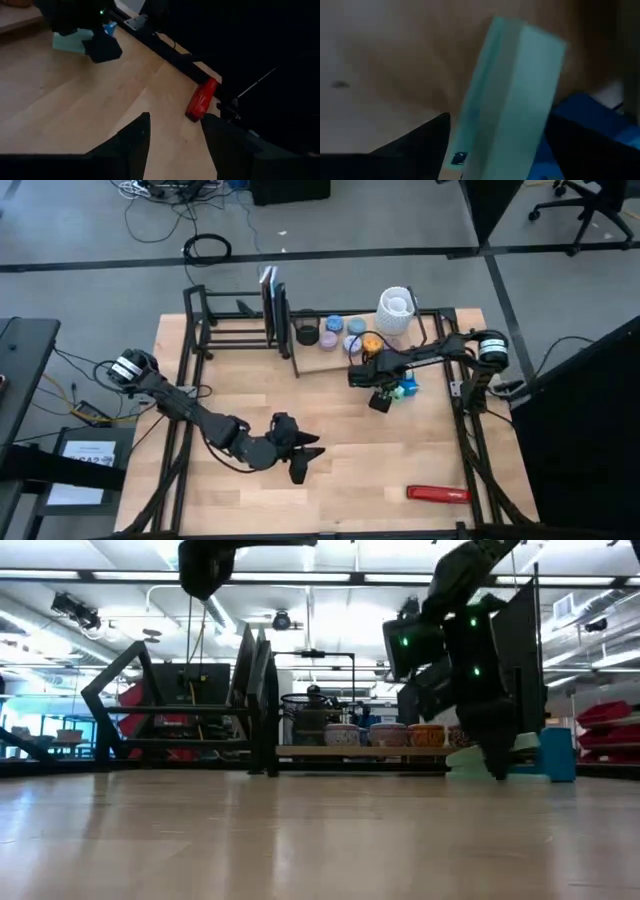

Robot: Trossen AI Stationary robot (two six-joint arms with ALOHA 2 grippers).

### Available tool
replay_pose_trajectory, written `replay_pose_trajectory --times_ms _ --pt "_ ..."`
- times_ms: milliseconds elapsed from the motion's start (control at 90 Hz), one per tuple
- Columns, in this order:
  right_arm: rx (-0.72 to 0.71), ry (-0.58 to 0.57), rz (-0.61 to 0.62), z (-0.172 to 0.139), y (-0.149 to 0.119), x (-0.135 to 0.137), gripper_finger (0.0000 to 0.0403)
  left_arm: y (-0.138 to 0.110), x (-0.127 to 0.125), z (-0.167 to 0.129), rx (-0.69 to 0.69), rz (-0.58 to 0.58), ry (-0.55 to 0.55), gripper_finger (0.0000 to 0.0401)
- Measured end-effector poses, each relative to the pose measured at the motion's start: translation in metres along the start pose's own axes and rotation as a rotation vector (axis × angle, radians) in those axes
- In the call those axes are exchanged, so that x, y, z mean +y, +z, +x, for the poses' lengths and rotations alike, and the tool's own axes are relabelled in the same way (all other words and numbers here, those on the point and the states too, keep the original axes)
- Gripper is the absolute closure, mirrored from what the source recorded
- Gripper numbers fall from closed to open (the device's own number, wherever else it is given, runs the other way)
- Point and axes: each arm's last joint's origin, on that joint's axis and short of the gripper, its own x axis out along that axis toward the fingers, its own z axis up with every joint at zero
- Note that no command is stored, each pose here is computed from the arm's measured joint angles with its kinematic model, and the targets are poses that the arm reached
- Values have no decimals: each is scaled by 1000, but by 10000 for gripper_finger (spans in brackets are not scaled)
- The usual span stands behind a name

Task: Stock shelves
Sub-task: Move the light blue stapler to the bottom right of the table

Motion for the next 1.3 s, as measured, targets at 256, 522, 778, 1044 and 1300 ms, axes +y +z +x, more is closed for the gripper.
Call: replay_pose_trajectory --times_ms 256,522,778,1044,1300 --pt "-2 76 -115 -11 -16 25 332 0 0 0 -10 1 9 238" --pt "-92 231 -334 -54 -68 89 328 0 0 0 -13 4 11 238" --pt "-42 315 -633 -68 -155 153 328 1 0 0 -16 -1 9 238" --pt "24 260 -522 -58 -215 172 328 1 0 0 -20 -2 6 238" --pt "31 191 -470 -44 -233 170 286 6 2 3 -38 13 10 238"
